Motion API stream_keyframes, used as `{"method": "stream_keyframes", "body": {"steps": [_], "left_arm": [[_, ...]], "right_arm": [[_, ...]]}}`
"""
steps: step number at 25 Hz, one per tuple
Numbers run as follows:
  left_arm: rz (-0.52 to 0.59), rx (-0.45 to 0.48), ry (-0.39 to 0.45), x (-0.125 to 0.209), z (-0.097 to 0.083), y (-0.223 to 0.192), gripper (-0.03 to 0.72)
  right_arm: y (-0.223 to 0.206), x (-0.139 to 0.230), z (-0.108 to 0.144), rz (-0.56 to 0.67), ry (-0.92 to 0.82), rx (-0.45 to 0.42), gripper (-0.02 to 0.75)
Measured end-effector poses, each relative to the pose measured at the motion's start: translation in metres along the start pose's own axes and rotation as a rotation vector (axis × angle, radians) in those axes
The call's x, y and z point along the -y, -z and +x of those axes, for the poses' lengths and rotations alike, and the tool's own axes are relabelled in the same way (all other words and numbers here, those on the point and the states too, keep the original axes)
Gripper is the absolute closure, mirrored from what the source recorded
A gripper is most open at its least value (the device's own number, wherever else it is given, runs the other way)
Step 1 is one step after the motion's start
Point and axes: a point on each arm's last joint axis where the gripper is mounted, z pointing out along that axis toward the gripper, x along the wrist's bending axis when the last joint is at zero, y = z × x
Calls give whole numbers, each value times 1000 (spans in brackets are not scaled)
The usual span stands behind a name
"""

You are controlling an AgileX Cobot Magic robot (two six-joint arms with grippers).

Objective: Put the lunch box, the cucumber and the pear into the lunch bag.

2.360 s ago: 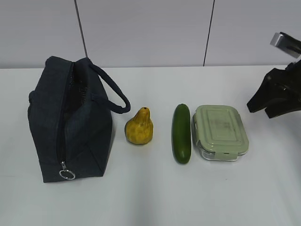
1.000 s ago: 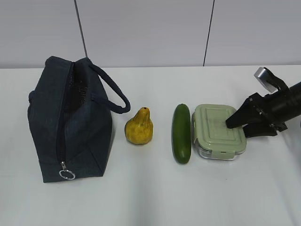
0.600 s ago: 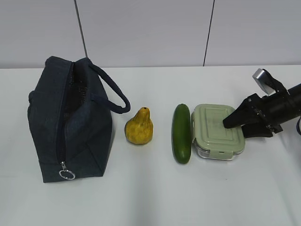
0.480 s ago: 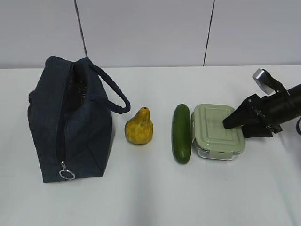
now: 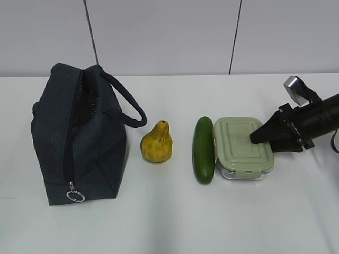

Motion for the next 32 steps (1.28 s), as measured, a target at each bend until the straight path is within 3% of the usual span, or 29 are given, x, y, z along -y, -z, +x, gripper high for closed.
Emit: {"method": "stream_keyframes", "body": {"steps": [11, 32], "left_arm": [[0, 0, 0, 0, 0, 0, 446], [0, 4, 2, 0, 0, 0, 446]], "right_arm": [[0, 0, 1, -5, 14, -8, 351], [0, -1, 1, -6, 16, -11, 357]]}}
